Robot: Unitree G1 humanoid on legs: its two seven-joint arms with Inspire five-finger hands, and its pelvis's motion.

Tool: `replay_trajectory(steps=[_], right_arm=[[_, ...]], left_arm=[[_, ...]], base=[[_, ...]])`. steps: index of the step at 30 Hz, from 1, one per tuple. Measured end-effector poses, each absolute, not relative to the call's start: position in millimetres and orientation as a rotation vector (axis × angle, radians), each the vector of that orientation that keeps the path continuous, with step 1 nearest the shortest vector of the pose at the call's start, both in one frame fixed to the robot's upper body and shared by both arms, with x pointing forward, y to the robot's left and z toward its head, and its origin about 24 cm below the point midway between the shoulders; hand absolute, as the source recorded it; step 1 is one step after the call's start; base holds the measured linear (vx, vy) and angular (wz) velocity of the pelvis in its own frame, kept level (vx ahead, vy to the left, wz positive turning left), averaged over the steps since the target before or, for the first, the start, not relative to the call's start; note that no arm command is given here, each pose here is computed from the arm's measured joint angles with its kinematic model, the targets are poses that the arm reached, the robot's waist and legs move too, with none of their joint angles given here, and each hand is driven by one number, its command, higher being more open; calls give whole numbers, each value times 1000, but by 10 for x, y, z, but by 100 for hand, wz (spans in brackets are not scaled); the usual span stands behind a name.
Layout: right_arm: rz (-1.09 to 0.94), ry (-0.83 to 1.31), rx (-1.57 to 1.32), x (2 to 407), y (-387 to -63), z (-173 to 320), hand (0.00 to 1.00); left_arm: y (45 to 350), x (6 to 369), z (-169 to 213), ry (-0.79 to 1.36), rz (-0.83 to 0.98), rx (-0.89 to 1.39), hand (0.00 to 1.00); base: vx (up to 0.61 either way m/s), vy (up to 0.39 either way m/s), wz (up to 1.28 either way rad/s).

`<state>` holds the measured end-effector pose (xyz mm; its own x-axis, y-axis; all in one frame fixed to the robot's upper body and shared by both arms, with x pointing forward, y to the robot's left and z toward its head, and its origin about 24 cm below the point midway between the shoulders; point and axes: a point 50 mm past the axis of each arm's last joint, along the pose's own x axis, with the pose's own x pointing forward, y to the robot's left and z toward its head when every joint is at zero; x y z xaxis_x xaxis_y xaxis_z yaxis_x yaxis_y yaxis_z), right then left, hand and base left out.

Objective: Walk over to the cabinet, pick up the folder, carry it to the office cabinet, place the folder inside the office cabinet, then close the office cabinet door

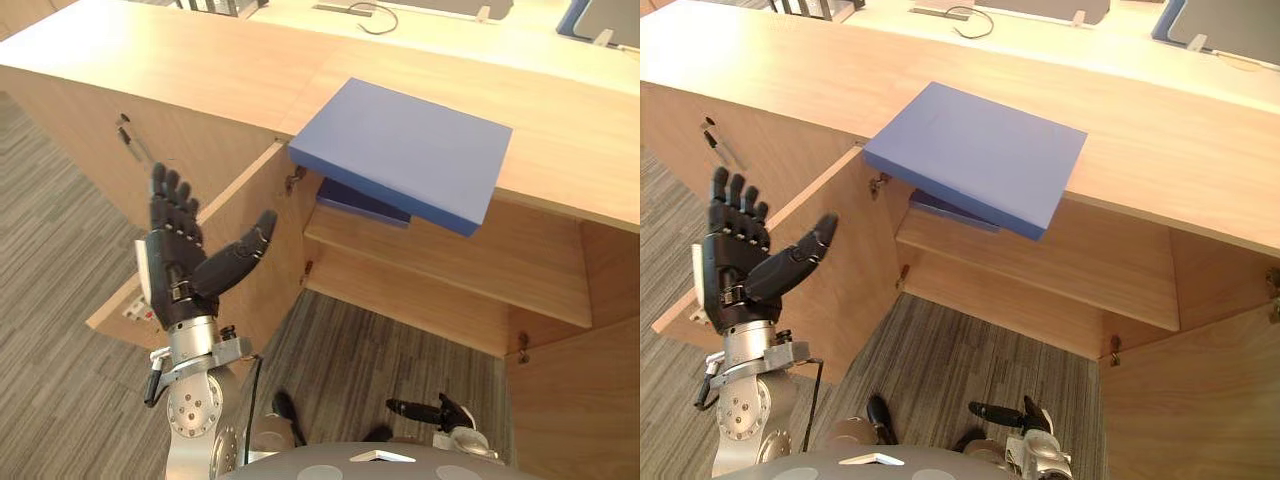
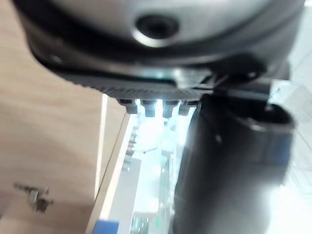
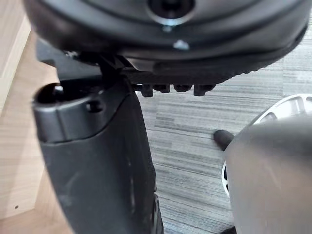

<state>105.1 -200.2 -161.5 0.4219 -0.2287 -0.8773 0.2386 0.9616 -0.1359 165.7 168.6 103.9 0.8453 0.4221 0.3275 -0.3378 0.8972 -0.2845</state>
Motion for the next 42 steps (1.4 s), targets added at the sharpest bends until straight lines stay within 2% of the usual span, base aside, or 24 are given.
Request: replay_trajectory(steps=[4, 8, 12, 17, 30, 42], right_arm=[[-273, 1104, -3, 1068, -1962, -1622, 100], [-246, 1097, -21, 1089, -1930, -1619, 100], [-226, 1089, -34, 1109, -1913, -1614, 100], [-210, 1069, -42, 1156, -1913, -1594, 100], [-212, 1093, -31, 1060, -1978, -1611, 100], [-240, 1114, -6, 969, -2048, -1624, 100]], left_arm=[[1661, 1655, 1055, -407, 427, -141, 100], [1536, 1716, 1157, -493, 345, 93, 100], [1342, 1946, 1339, -650, 211, 336, 100], [1283, 2095, 1370, -672, 195, 483, 100], [1412, 2314, 1615, -790, 262, 765, 100], [1442, 2558, 1879, -903, 240, 970, 100]], base=[[-16, 71, 3], [-1, 70, -7], [-18, 76, -33], [-7, 64, -19], [17, 42, -6], [24, 47, -1]])
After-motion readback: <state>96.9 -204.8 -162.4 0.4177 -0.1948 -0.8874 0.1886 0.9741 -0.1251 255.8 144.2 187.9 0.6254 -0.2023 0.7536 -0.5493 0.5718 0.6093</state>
